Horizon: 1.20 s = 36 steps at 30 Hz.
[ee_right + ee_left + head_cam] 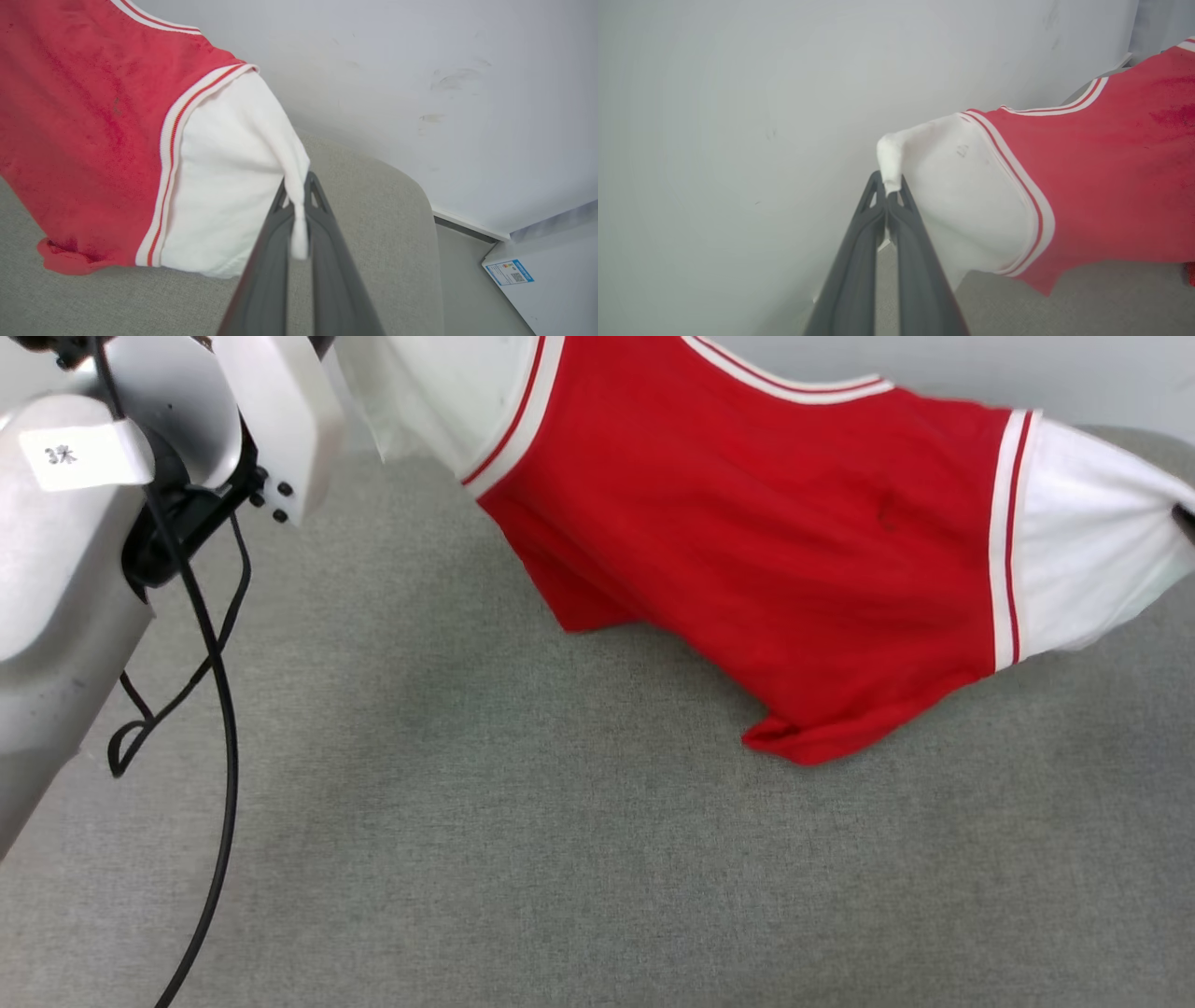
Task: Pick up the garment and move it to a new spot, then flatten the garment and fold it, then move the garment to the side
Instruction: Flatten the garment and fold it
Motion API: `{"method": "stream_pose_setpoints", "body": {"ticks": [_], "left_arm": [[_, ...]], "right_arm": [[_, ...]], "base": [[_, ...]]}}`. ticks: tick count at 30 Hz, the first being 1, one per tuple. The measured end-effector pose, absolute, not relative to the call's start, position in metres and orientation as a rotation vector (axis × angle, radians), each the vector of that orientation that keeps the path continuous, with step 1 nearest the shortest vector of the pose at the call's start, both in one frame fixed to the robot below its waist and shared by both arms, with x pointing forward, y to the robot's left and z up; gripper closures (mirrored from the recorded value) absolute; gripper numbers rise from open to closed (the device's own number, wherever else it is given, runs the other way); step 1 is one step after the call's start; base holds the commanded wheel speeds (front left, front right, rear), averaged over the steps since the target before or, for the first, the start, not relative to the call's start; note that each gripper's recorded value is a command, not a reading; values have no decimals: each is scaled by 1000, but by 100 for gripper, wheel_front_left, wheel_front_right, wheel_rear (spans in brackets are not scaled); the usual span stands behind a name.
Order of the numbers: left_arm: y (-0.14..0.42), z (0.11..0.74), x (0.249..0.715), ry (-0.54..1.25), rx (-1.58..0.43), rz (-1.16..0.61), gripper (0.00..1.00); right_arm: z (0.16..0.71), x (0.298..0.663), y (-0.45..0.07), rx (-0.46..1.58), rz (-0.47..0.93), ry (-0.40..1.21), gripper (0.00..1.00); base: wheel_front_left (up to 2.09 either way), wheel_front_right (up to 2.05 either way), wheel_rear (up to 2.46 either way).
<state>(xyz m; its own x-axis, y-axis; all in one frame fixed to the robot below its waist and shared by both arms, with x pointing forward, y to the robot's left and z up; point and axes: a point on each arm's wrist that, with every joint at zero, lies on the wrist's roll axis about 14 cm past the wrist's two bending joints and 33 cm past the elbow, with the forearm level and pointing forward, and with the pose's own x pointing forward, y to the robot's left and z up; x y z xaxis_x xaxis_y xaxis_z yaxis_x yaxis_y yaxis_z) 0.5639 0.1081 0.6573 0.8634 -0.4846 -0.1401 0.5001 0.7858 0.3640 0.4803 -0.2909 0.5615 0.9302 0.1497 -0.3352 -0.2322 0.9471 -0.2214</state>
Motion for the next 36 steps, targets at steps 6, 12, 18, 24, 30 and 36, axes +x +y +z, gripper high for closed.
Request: {"method": "stream_pose_setpoints", "body": {"ticks": [6,12,18,24,30,36], "left_arm": [[110,729,537,-197,398,-496,100],[116,784,509,-341,390,-469,100],[125,825,492,-439,378,-435,100],[129,844,494,-480,366,-417,100],[130,843,514,-483,343,-413,100],[132,833,549,-477,293,-400,100]], "right_arm": [[637,481,-280,-290,189,82,100],[709,478,-263,-284,188,-140,100],[763,470,-256,-282,173,-301,100],[784,475,-249,-296,176,-351,100],[789,496,-233,-316,205,-360,100],[789,536,-218,-328,227,-351,100]], "base": [[0,0,0],[0,0,0],[0,0,0],[0,0,0],[0,0,0],[0,0,0]]}}
